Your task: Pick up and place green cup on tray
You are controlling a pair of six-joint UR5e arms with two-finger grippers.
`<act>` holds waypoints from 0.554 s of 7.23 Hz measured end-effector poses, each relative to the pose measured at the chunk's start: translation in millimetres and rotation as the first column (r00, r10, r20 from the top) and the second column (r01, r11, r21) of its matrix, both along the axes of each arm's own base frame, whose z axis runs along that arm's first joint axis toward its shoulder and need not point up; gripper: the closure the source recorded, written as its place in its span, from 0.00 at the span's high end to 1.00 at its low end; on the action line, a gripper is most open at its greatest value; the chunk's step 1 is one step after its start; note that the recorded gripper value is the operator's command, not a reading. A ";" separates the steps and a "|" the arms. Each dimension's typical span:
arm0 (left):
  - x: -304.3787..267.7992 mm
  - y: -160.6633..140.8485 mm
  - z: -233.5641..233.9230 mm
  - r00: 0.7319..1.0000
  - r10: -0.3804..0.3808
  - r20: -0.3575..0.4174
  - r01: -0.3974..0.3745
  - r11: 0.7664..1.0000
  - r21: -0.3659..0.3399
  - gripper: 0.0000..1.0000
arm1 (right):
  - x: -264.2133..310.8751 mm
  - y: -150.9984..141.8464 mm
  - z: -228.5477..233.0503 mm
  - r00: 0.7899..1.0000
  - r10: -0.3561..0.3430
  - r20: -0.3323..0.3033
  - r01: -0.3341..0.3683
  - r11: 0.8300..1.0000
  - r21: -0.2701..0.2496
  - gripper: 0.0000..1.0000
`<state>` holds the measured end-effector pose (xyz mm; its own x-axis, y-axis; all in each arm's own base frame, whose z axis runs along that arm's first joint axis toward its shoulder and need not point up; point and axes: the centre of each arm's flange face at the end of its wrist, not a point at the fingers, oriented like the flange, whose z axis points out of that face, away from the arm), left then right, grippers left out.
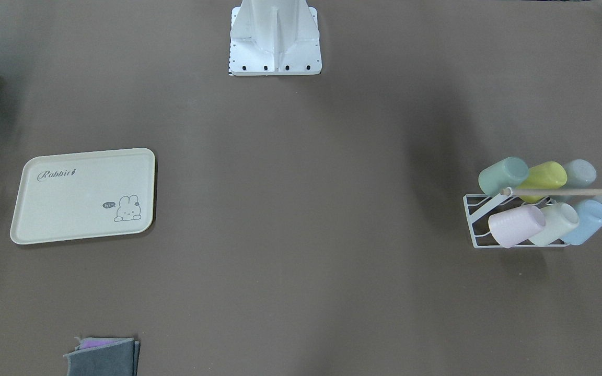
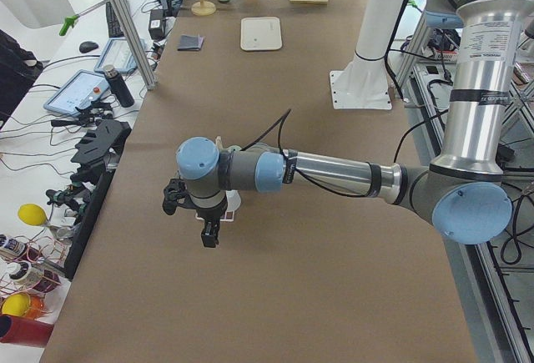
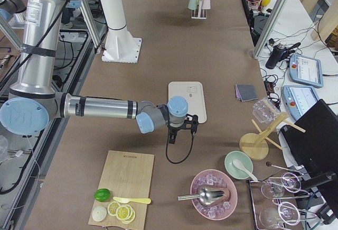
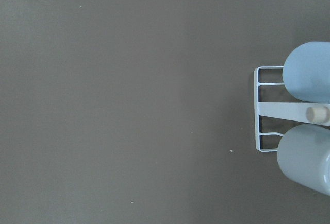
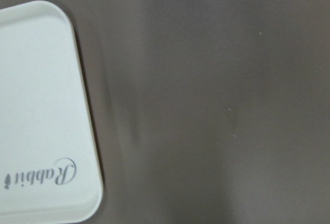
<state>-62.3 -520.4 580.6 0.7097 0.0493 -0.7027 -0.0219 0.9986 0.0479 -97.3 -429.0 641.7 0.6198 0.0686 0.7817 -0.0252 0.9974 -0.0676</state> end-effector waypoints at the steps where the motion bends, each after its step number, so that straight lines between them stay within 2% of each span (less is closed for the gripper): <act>1: 11.5 -2.7 -32.1 0.999 0.020 0.025 -0.019 1.000 -0.014 0.98 | -22.7 -16.5 -8.9 1.000 -0.017 -0.005 0.018 0.999 0.041 0.99; 3: 37.4 -5.7 -100.4 0.994 0.074 0.082 -0.072 0.997 -0.026 0.98 | -54.4 -49.7 -8.6 0.999 -0.037 0.001 0.037 0.992 0.122 0.96; 4: 49.9 -2.7 -125.8 0.991 0.098 0.090 -0.097 0.995 -0.010 0.98 | -66.6 -63.9 -2.6 0.999 -0.045 0.011 0.043 0.987 0.156 0.89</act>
